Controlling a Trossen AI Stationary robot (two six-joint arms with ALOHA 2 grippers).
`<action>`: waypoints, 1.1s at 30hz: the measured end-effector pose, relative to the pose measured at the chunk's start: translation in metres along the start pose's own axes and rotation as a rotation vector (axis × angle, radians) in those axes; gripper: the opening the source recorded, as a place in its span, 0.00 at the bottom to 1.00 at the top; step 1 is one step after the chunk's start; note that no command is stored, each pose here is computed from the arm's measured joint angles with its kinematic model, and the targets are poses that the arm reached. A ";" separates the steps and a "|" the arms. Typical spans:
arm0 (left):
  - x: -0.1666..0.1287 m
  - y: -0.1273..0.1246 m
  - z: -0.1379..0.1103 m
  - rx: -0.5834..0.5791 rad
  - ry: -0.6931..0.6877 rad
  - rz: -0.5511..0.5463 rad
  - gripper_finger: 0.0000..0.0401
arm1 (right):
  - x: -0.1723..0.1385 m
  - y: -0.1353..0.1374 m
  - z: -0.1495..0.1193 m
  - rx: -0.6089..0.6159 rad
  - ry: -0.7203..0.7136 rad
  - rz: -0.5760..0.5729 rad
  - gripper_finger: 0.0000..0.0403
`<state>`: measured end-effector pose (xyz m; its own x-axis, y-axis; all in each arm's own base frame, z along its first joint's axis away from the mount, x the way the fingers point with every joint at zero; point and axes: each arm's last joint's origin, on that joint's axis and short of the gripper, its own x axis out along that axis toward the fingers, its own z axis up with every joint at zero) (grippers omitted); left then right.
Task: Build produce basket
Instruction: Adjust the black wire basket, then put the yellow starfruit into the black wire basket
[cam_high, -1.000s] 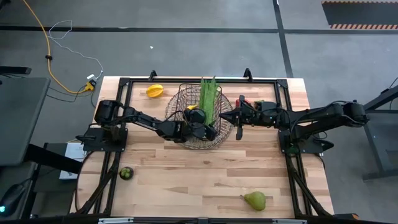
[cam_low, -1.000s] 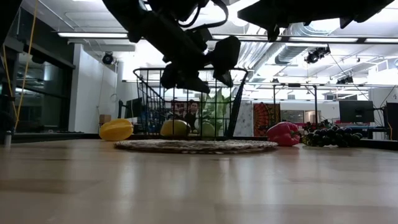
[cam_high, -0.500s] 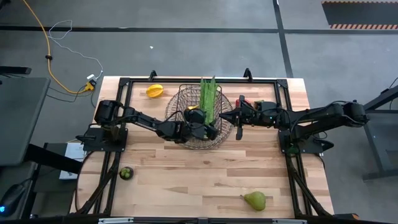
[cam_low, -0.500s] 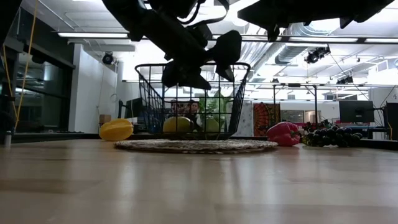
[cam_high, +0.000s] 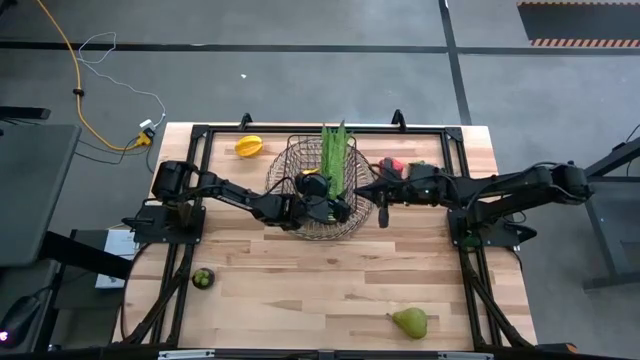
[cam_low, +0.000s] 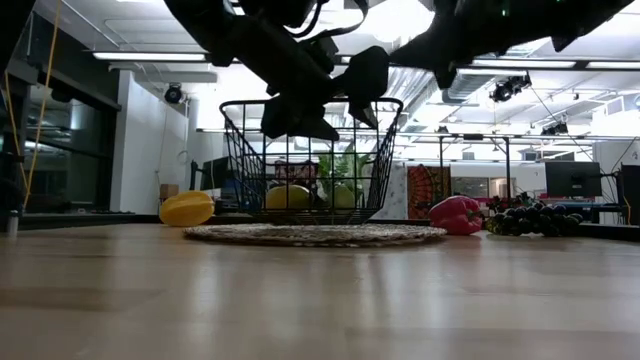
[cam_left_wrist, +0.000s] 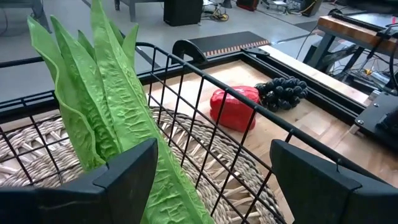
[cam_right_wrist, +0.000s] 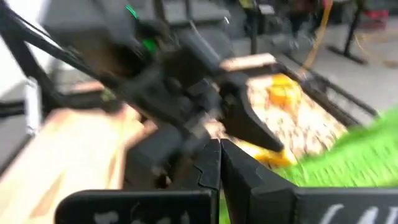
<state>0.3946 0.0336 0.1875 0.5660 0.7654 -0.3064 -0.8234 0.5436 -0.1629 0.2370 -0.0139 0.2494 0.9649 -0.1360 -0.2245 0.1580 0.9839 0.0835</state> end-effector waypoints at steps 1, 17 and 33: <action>0.000 0.000 0.000 0.000 0.000 0.000 0.75 | 0.001 -0.002 -0.002 0.005 0.015 -0.017 0.00; 0.000 -0.001 0.000 -0.009 0.000 -0.009 0.75 | 0.032 -0.018 -0.043 0.011 0.266 -0.065 0.00; -0.047 0.012 0.071 0.302 -0.037 -0.142 0.75 | 0.011 -0.007 -0.006 -0.082 0.017 -0.001 0.00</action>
<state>0.3610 0.0290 0.2667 0.6798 0.6839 -0.2650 -0.6898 0.7189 0.0857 0.2452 -0.0213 0.2410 0.9609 -0.1358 -0.2413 0.1408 0.9900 0.0035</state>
